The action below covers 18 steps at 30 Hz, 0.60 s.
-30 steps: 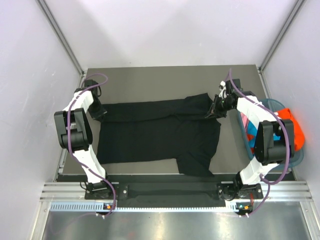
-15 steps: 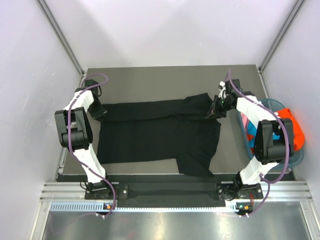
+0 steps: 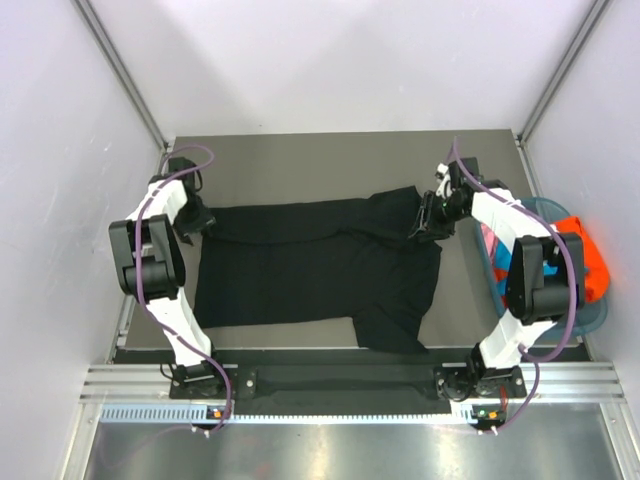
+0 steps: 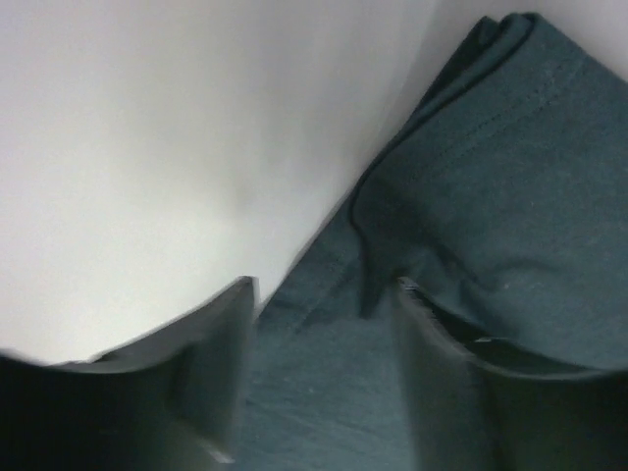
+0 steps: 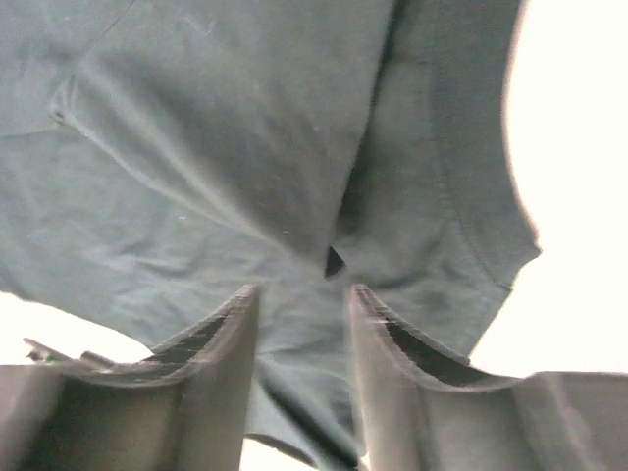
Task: Fold and stack the t-shirts
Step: Fold the tshirt
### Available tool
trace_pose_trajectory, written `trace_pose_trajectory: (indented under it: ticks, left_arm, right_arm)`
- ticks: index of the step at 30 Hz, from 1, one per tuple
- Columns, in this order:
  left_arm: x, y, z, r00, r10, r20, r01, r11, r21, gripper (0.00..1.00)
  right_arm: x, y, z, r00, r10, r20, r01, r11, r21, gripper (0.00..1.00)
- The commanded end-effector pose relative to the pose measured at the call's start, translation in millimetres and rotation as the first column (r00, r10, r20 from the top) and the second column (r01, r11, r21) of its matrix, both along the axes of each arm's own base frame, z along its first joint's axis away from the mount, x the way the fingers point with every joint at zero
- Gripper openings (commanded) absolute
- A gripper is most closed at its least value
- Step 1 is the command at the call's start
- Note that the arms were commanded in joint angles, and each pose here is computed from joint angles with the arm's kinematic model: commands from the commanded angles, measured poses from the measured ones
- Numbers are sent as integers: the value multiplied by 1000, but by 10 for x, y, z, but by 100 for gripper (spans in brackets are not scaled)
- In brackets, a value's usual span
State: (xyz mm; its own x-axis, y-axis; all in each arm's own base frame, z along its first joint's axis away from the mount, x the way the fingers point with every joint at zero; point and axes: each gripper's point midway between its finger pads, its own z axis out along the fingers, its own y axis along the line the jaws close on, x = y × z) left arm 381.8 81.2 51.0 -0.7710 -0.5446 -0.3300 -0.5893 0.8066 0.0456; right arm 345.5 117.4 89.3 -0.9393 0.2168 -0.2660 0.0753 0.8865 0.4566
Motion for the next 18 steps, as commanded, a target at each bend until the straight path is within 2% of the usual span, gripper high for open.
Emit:
trace_pose_trajectory:
  ticks: [1,4,5,6,7,8,9,10,12,14,15,18]
  left_arm:
    - [146,39,441,985,48,163,-52,998,19,65]
    - [376,-6,767,948,61,312,-60,998,-15,70]
    - [534,-29,836,925,51,377,-43,999,-30,70]
    - [629,-138,849,913,30,408,3,997,-79,60]
    - [698,-160,857,906,24,422,16,996,-91,51]
    - [745,-150,829,918,37,396,3,995,-101,45]
    - [764,-146,817,924,51,378,-10,994,-109,43]
    - [771,-137,794,931,61,360,-22,993,-112,42]
    - [758,-133,770,937,81,340,-44,992,-117,41]
    - [666,-96,723,936,99,336,-69,993,-99,48]
    - [816,-103,761,910,83,407,-45,994,-103,50]
    - [900,-365,594,909,42,414,56,974,-221,47]
  right_arm:
    - [232,-174,239,992,-10,125,20,997,-80,45]
    - [779,-156,435,967,-45,251,59,997,-49,49]
    - [923,-141,265,975,-40,220,53,997,-51,49]
    - [1193,-122,464,958,-31,285,47,998,-49,50]
    - [1328,-139,452,955,-35,293,54,997,-59,49]
    - [1436,-173,229,967,-41,252,62,995,-75,49]
    - [1547,-230,213,965,-52,256,73,995,-73,49]
    - [1724,-240,330,954,-57,293,78,995,-63,49]
    - [1872,-278,141,962,-66,264,79,996,-41,49]
    - [2034,-282,106,959,-74,275,84,996,-25,49]
    - [2108,-271,147,952,-77,295,84,996,-12,49]
    - [2164,-236,54,953,-87,289,86,996,16,48]
